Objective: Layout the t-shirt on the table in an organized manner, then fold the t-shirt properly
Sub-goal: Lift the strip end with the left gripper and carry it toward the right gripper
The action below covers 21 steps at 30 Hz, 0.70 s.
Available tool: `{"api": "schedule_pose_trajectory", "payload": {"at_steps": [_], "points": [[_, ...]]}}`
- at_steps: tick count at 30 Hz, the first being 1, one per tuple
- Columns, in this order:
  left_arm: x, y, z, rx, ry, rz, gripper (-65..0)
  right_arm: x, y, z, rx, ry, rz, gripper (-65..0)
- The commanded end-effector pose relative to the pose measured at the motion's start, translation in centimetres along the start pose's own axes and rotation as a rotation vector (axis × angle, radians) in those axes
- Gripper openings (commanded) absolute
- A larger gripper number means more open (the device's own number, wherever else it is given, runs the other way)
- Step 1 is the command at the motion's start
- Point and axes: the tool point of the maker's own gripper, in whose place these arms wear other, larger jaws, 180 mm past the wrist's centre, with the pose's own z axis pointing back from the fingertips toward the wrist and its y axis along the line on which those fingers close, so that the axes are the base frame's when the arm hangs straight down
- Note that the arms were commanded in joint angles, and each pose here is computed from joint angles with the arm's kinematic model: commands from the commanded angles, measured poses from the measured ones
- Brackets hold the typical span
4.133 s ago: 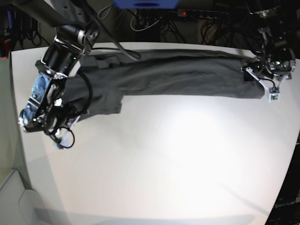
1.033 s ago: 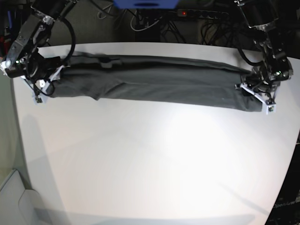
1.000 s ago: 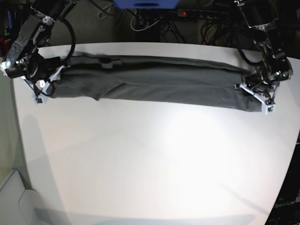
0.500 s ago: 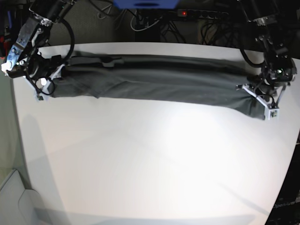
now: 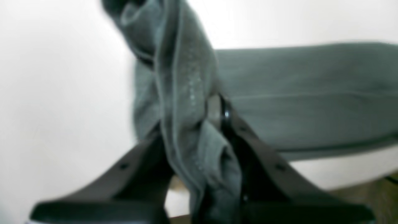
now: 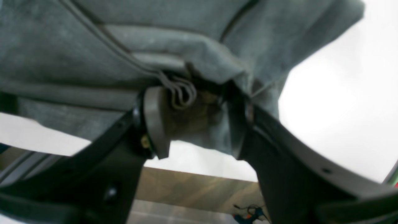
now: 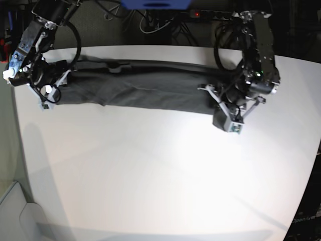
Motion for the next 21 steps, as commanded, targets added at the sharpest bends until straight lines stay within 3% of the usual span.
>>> {"api": "schedule_pose_trajectory", "payload": {"at_steps": [1, 7, 14, 21], "points": [[0.8, -1.2, 0.2, -0.029, -0.035, -0.002, -65.0, 0.8, -0.4, 0.5, -0.012, -0.022, 0.006, -35.2], [-0.1, -6.2, -0.7, -0.142, 0.0, -0.042, -65.0, 0.8, -0.4, 0.5, -0.012, -0.022, 0.006, -35.2], [-0.5, -8.1, -1.8, -0.191, 0.023, 0.001, -65.0, 0.8, -0.3, 0.4, -0.01, -0.022, 0.005, -35.2], [1.8, -10.4, -1.6, -0.242, -0.029, 0.033, -65.0, 0.7, -0.3, 0.4, -0.01, -0.02, 0.005, -35.2]]}}
